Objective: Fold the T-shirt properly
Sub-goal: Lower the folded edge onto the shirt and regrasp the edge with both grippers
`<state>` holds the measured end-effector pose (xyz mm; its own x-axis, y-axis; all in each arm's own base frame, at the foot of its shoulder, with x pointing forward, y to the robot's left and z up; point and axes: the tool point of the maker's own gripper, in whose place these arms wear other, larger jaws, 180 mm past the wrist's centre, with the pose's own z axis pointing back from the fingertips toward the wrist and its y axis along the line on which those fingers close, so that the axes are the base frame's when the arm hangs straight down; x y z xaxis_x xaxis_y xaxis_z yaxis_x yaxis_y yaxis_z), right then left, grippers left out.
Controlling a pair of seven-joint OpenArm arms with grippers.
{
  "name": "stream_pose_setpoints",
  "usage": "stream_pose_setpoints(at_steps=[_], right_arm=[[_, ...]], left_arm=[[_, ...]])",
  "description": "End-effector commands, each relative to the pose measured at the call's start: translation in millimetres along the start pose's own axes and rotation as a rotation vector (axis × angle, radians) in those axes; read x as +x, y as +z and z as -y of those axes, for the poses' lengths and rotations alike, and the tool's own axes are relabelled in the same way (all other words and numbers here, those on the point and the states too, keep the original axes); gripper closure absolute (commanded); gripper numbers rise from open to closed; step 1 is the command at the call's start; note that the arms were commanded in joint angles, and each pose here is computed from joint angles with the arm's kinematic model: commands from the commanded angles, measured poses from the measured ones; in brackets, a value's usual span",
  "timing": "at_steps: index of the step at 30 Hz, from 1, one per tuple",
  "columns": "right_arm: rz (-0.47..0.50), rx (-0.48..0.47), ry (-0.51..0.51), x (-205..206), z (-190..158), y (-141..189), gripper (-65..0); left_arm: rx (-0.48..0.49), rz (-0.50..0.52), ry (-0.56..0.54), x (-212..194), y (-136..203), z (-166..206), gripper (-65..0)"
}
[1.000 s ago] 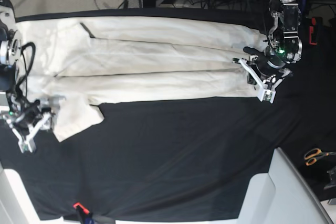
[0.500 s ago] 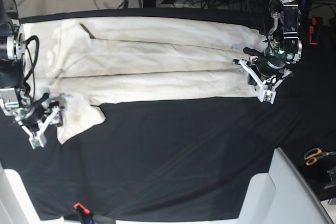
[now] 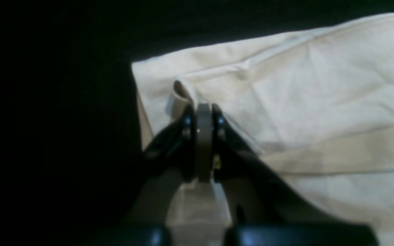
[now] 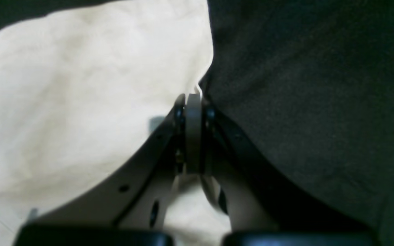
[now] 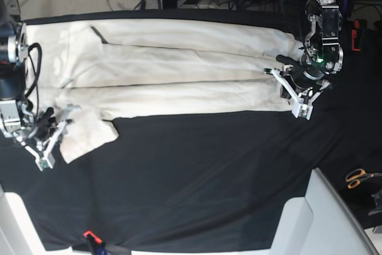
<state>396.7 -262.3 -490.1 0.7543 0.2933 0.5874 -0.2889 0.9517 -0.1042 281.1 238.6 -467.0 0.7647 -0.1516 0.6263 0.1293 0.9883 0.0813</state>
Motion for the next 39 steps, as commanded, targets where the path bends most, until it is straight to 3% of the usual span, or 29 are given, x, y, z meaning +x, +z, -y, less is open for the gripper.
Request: stream_pose_setpoints(at_steps=[1, 10, 19, 34, 39], right_arm=[[0.05, -0.042, 0.022, 26.7, 22.4, 9.0, 0.0], [-0.027, -0.112, 0.174, 48.4, 22.9, 37.5, 0.0], [-0.017, -0.186, 0.292, 73.8, 12.2, 77.6, 0.0], [0.075, -0.218, 0.334, 107.5, 7.4, 98.5, 0.0], [0.093, -0.22, 0.339, 116.0, 8.5, 100.5, 0.0]], left_arm=[[0.017, 0.045, -0.006, 15.8, 2.7, -8.2, 0.0], [0.023, 0.07, -0.01, 28.1, 3.5, -10.4, 0.0], [0.039, 0.177, -0.046, 74.1, 15.4, -13.1, 0.0], [0.087, 0.297, -0.075, 139.5, 24.6, -37.1, 0.0], [0.089, 0.305, -0.075, 143.4, 25.1, -37.7, 0.0]])
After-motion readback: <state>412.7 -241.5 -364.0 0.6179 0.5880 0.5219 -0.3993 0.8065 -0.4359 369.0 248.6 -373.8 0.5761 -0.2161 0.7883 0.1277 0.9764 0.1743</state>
